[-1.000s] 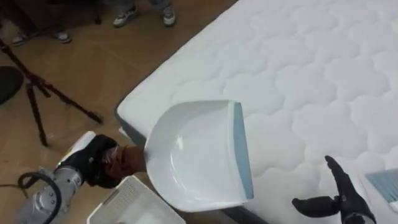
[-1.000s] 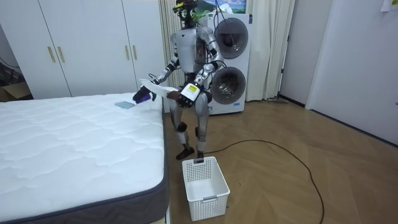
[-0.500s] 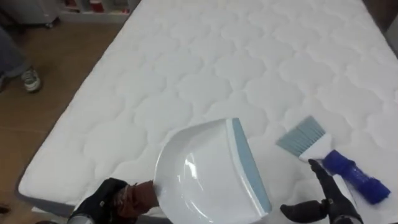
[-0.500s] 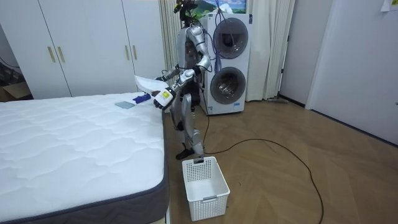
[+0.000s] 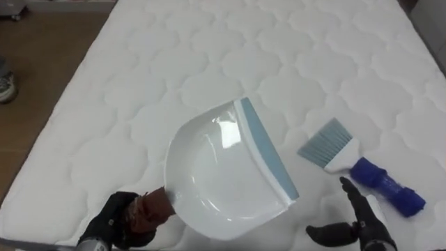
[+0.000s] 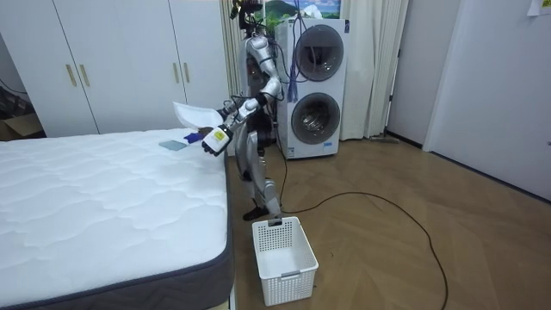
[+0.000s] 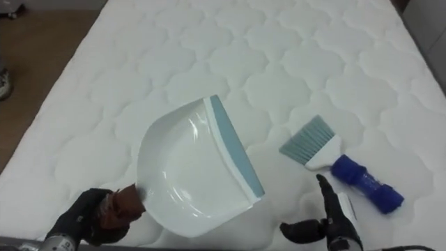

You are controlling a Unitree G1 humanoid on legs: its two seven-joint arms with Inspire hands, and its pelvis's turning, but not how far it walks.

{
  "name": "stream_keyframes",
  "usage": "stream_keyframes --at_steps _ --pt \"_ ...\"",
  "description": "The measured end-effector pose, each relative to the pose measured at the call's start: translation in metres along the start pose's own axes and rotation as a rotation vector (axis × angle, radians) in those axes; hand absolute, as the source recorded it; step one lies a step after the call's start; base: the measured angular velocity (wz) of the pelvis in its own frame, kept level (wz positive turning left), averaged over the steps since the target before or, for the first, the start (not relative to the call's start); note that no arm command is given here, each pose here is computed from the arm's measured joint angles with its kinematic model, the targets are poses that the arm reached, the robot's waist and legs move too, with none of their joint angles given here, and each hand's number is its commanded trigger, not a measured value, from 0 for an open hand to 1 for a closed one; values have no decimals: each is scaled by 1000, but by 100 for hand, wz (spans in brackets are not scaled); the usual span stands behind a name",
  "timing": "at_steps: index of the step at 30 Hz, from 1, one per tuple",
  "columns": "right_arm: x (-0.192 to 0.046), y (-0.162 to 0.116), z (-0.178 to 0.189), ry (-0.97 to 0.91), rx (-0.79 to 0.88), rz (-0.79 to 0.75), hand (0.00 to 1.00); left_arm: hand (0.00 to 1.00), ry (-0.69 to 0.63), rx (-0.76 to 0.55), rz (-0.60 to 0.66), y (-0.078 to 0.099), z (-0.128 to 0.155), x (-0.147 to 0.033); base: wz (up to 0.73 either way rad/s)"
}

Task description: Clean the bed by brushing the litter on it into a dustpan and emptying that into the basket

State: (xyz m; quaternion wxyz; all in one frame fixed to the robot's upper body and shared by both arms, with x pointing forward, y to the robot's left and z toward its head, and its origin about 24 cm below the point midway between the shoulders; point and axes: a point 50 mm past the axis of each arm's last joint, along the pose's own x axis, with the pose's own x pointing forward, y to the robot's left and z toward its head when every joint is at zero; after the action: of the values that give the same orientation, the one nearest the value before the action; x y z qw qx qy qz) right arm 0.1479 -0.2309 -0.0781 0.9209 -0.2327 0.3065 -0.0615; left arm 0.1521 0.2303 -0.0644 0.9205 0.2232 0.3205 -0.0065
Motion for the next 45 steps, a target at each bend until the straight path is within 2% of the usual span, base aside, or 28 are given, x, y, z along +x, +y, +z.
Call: stream_keyframes --at_steps 1,2,7,13,23,31,37,45 --pt "0 0 -3 13 -2 3 0 59 -2 -9 7 -2 1 0 -24" --pt "0 1 -4 19 -2 7 0 0 -4 -25 9 -3 1 0 -19" --pt "-2 3 -13 56 -3 16 0 0 6 -57 3 -9 -3 2 -21" --pt "-3 5 -29 127 -6 26 0 0 82 -66 -20 -15 -22 3 0" --pt "-13 11 -69 302 -34 49 0 0 333 -109 -53 -28 -78 -6 -5" --pt "-24 14 -95 415 -40 56 0 0 385 -167 -21 -32 -101 -14 -6" --pt "-31 13 -108 474 -61 58 0 0 416 -204 35 -26 -113 -19 -7" --pt "-55 5 -144 676 -96 34 0 0 490 -287 154 -12 -130 -29 -8"
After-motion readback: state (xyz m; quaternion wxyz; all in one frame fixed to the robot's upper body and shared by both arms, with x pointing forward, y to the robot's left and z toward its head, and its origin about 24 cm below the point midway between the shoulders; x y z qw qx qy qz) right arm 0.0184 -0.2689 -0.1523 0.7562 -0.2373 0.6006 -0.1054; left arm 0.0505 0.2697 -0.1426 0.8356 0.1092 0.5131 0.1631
